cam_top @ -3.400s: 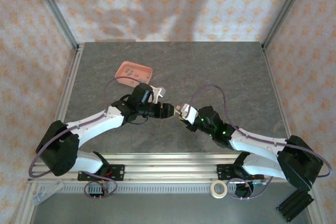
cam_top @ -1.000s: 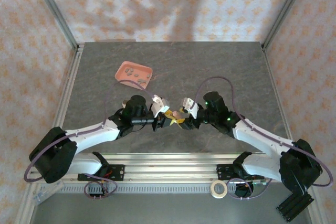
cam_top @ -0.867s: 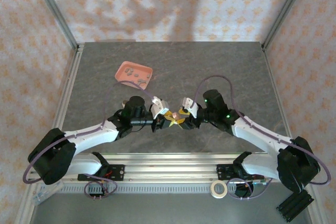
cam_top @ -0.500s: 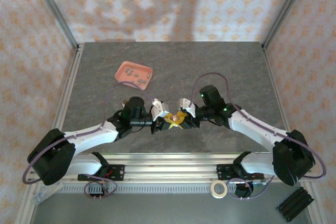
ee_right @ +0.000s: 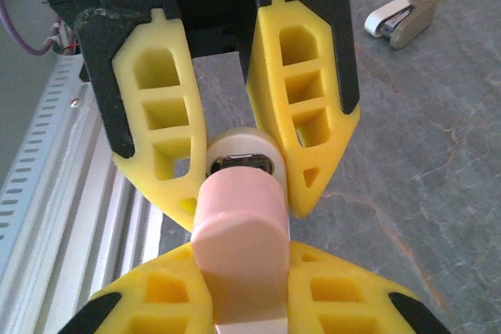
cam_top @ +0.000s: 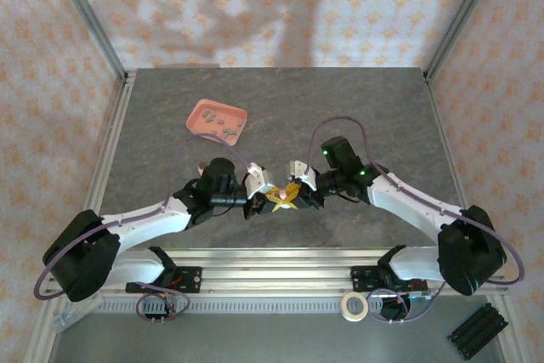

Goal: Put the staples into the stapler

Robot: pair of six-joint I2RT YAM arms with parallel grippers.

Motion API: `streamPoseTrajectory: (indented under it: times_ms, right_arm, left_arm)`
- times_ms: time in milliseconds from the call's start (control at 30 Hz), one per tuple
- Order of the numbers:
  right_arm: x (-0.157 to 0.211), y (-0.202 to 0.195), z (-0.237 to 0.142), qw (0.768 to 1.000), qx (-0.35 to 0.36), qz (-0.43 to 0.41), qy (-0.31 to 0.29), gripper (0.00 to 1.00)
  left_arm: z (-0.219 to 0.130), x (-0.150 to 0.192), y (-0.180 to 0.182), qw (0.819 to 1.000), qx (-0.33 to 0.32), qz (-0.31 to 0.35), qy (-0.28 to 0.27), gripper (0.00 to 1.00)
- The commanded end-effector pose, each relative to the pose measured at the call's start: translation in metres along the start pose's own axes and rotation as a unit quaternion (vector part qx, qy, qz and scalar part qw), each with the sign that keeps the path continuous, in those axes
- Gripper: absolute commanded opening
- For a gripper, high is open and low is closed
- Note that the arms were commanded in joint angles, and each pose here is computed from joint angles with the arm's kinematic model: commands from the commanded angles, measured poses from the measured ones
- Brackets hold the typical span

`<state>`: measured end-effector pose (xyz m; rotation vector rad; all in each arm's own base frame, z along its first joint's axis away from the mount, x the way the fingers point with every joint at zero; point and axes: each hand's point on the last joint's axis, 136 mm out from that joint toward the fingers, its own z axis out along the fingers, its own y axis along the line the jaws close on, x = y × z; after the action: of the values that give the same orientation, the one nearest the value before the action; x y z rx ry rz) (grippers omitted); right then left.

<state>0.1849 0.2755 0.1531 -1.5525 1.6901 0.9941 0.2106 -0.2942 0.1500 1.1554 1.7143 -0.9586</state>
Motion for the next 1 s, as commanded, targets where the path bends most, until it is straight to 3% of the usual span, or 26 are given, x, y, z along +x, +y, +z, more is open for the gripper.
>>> streamPoseTrajectory:
  times_ms: [0,333,567,967]
  right_arm:
    - [-0.009,-0.003,-0.007,0.999,0.037,-0.002,-0.022,0.11]
    - [-0.006,-0.017,-0.018,0.994,0.11,-0.016,-0.022,0.08]
    - [0.0,-0.021,-0.014,0.993,0.114,-0.013,-0.016,0.07]
    - [-0.002,-0.014,-0.01,0.995,0.095,-0.017,-0.02,0.07]
  left_arm:
    - [-0.006,-0.004,0.014,0.998,-0.055,0.027,-0.005,0.2]
    - [-0.013,0.005,0.027,0.995,-0.103,0.007,0.001,0.45]
    - [-0.013,0.004,0.032,0.993,-0.117,-0.017,-0.005,0.48]
    - [-0.013,-0.021,0.034,0.991,-0.113,-0.035,-0.062,0.49]
